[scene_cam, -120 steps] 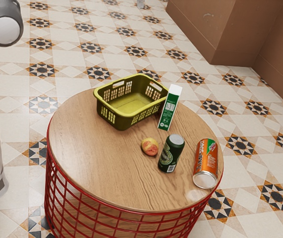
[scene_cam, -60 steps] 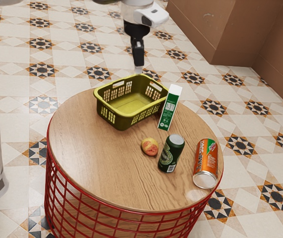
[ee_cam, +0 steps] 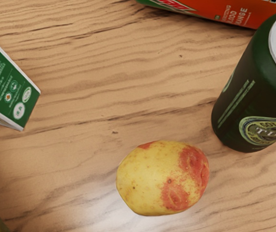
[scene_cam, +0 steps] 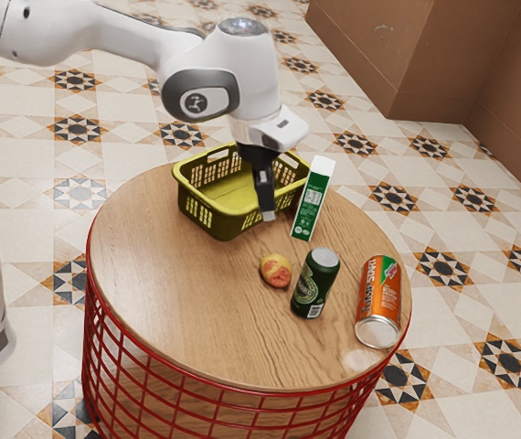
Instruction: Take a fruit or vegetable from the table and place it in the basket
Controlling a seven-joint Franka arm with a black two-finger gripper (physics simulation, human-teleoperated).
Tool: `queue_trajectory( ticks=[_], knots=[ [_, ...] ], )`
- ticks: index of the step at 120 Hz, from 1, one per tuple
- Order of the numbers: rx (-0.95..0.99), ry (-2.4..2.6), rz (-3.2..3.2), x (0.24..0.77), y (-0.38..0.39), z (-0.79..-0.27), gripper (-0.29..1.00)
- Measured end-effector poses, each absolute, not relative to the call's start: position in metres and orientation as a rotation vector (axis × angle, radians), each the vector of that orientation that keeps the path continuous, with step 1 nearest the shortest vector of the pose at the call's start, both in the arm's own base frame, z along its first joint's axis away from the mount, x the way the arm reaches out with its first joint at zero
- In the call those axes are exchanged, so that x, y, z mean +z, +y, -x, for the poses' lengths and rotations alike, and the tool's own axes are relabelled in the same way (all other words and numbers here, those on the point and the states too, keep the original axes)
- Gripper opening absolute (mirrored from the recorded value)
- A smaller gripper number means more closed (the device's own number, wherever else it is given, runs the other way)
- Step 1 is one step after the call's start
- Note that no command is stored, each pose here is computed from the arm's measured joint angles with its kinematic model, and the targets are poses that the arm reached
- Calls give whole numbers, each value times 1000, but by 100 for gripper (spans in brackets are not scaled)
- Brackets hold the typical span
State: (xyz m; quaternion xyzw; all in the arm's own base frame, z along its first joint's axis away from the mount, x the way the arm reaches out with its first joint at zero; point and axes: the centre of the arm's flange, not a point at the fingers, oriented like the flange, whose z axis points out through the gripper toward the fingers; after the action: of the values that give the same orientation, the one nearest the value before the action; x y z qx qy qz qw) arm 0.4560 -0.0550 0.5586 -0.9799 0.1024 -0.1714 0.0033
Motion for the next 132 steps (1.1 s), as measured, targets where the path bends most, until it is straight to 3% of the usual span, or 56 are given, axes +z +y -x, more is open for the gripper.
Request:
queue_trajectory(
  ticks=[38, 82, 132],
  knots=[
    [-472, 303, 3129, 484, -61, -482, 67],
    [-418, 293, 3167, 447, -71, -490, 66],
    [-490, 236, 3185, 429, -71, -505, 66]
  ],
)
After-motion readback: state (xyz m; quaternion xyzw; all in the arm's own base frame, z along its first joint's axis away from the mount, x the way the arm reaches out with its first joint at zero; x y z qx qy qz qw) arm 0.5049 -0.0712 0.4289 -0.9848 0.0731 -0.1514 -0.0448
